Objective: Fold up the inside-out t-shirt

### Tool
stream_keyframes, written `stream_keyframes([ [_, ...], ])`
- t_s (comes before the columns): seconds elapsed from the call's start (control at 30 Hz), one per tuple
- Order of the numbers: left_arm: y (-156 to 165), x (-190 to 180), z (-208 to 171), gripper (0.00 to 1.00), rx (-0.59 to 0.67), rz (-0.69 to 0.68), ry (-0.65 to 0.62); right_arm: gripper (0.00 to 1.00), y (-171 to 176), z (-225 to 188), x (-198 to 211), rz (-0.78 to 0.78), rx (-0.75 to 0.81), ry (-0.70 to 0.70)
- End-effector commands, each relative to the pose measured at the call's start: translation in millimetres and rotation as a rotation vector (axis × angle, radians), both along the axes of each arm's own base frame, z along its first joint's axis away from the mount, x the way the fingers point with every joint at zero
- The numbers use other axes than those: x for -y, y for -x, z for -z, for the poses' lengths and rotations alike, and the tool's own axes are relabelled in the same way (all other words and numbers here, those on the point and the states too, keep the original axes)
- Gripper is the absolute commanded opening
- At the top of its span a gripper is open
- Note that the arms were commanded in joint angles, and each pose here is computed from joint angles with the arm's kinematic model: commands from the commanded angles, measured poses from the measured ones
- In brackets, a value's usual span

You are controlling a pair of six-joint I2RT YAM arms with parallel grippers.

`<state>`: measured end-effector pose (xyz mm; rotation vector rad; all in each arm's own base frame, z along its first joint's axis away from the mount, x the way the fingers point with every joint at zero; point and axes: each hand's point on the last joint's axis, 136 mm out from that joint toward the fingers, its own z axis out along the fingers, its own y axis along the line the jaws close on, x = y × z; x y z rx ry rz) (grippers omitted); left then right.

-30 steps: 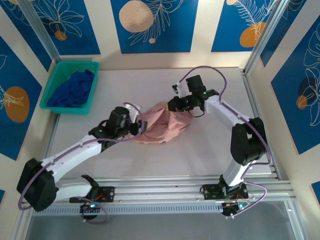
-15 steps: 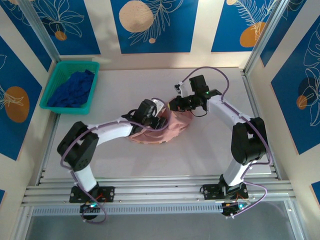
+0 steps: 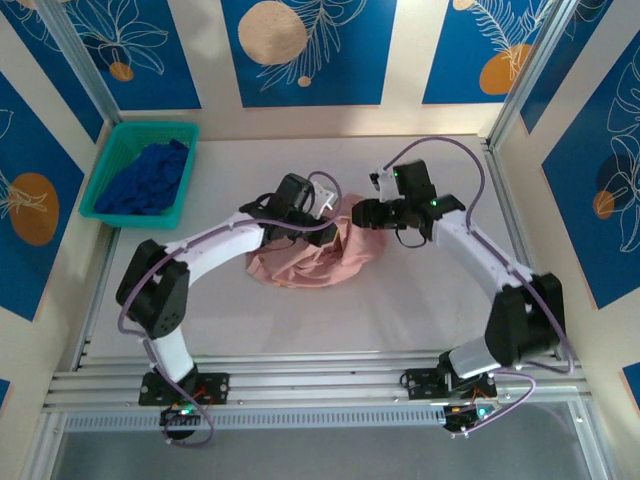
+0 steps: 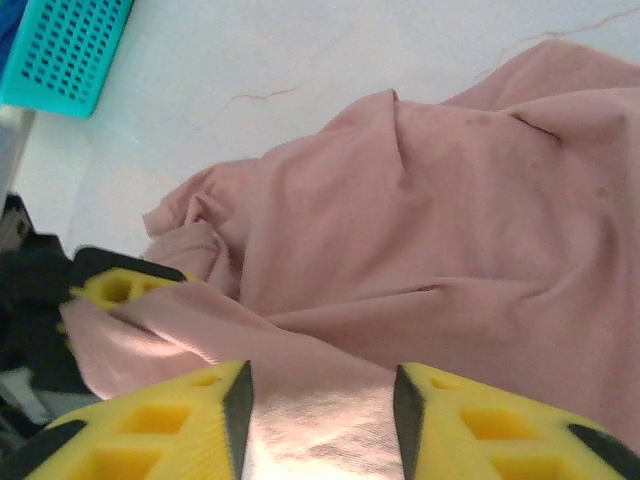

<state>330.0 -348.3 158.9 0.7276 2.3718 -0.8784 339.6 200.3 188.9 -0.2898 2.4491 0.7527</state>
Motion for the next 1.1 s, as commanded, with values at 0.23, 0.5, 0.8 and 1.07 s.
stream_keyframes([
  [0.23,45,-13,-48,0.00,-0.197,-0.033,0.134,0.76,58,31,-31,-0.018,0.157,0.132],
  [0.5,51,-35,-54,0.00,-0.148,-0.058,0.068,0.35,43,36,-46,-0.058,0.191,0.143],
  [0.8,27,-83,-49,0.00,-0.007,-0.173,-0.072,0.00,98,-22,-61,-0.434,0.146,-0.314],
  [1.07,13,-120,-57,0.39,0.179,-0.303,-0.225,0.00,114,-61,-65,-0.602,0.120,-0.559],
])
